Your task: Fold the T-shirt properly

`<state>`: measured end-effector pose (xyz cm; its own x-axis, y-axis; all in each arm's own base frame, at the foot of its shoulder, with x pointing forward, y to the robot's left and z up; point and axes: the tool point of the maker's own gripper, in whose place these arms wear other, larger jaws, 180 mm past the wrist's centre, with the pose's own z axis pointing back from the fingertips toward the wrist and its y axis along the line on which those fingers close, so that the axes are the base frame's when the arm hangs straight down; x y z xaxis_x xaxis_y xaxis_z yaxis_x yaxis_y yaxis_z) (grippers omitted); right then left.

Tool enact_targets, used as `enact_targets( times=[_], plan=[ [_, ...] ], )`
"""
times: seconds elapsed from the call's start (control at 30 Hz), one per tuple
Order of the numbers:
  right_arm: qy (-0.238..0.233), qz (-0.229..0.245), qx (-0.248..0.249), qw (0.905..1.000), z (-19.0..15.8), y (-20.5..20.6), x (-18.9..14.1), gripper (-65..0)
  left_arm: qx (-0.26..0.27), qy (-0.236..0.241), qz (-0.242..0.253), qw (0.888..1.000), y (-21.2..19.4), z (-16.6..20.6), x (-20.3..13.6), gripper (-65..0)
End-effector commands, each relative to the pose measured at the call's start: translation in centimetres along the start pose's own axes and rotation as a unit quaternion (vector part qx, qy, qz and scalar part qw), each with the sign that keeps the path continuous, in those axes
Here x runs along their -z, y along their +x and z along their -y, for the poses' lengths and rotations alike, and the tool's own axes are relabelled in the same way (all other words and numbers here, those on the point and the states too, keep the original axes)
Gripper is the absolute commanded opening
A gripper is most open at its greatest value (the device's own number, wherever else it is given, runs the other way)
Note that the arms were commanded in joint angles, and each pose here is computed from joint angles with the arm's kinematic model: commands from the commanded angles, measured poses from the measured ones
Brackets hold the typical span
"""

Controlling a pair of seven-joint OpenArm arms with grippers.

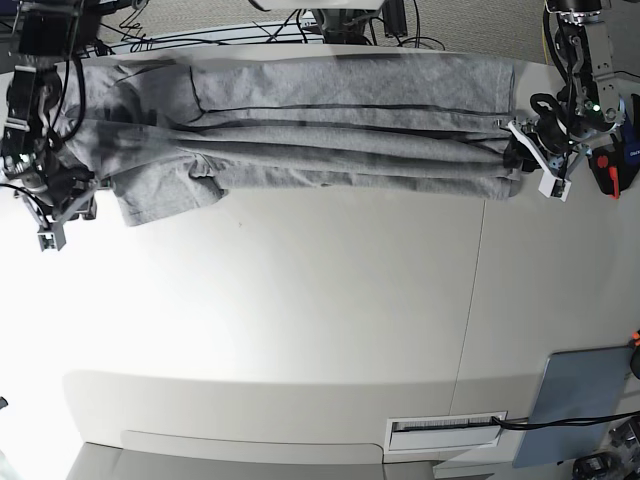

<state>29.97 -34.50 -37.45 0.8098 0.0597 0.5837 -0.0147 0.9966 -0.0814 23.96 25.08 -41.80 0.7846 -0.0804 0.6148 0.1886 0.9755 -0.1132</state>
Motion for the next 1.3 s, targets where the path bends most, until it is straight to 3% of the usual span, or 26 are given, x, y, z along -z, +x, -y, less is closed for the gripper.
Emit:
enact_targets(
  times=[0.0, 0.4, 0.47, 0.6, 1.0, 1.27],
  plan=[
    [-0.004, 0.018, -0.005, 0.9998, 0.7, 2.0, -0.3, -46.0, 0.005, 0.003, 0.018, 1.0, 1.3, -0.5, -0.5, -46.2],
    [0.015, -0.057, -0.044, 0.9972, -3.2, -0.2, 3.5, -46.2, -0.001, -0.003, 0.022, 1.0, 1.4, -0.3, -0.5, -46.2],
    [0.014, -0.058, -0.048, 0.9971, -3.7, -0.4, 3.8, -49.3, -0.001, -0.002, 0.023, 1.0, 1.4, -0.3, -0.5, -46.3],
    [0.028, -0.05, -0.059, 0.9967, -4.7, -0.2, 4.0, -64.7, -0.001, -0.002, 0.022, 1.0, 1.4, -0.3, -0.5, -46.3],
    [-0.01, 0.024, -0.142, 0.9895, -6.1, 5.0, -0.2, -65.0, -0.001, -0.002, 0.022, 1.0, 1.4, -0.3, -0.5, -46.3],
    [0.005, 0.055, -0.182, 0.9818, -9.6, 4.0, -3.7, -65.0, -0.001, -0.002, 0.022, 1.0, 1.4, -0.3, -0.5, -46.3]
  ],
)
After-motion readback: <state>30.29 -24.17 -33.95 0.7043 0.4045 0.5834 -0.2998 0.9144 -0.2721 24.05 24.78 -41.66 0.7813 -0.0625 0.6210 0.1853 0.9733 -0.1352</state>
